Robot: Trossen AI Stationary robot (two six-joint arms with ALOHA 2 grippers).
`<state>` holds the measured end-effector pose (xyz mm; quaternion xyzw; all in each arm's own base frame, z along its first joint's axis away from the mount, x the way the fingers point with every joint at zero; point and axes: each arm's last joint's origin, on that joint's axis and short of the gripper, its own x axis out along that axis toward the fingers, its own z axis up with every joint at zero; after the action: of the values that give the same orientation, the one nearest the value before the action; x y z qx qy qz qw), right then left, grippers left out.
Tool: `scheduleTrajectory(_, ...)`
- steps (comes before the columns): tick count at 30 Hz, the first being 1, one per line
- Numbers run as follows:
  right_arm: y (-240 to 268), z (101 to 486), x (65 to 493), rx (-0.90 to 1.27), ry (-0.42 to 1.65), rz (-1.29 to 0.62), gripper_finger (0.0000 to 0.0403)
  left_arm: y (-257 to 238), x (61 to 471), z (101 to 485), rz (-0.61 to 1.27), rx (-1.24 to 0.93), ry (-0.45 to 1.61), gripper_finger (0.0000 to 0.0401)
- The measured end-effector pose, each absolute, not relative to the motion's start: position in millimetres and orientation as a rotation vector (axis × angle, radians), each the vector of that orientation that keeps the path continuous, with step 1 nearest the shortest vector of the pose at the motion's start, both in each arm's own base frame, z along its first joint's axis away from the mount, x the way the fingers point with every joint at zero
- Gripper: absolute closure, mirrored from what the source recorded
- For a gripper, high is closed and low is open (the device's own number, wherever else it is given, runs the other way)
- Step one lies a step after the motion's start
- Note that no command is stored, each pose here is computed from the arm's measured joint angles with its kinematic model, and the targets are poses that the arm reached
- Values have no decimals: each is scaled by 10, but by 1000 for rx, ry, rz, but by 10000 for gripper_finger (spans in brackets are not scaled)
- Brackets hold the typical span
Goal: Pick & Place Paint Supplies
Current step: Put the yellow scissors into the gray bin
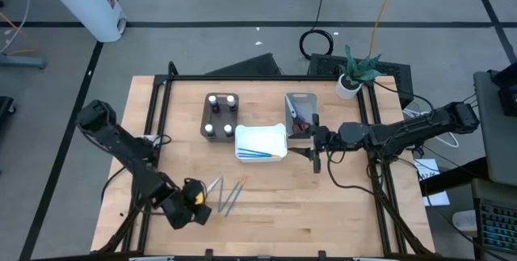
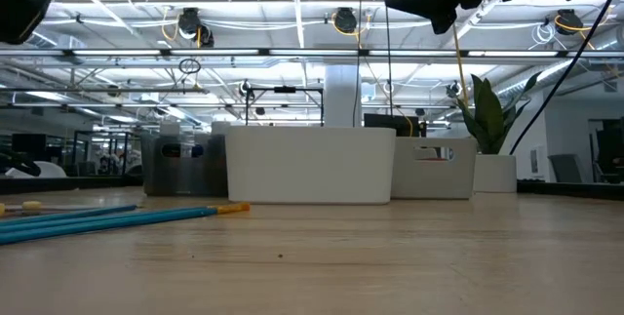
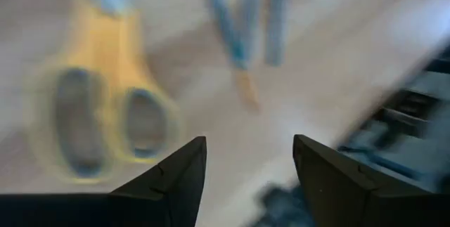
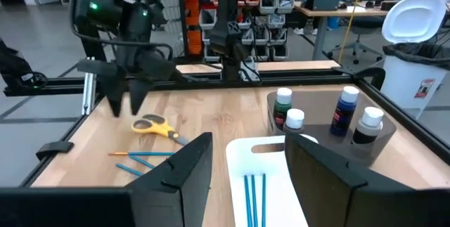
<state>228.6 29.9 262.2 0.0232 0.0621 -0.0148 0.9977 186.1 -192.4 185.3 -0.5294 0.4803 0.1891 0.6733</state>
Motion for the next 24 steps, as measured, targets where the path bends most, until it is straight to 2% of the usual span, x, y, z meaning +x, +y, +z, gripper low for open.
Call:
scheduleTrajectory(3, 299, 2614, 2285, 46, 132, -30, 234, -1910, 1767, 1838, 488, -1148, 1121, 190)
scheduleTrajectory(6, 299, 2608, 2284, 58, 139, -31, 234, -1847, 1615, 1771, 659, -1090, 1208, 196)
scheduleTrajectory(10, 299, 2602, 2283, 60, 145, -31, 234, -1790, 1465, 1733, 841, -1058, 1224, 203)
scheduleTrajectory(24, 299, 2601, 2284, 39, 146, -30, 234, -1778, 1421, 1496, 918, -954, 1223, 203)
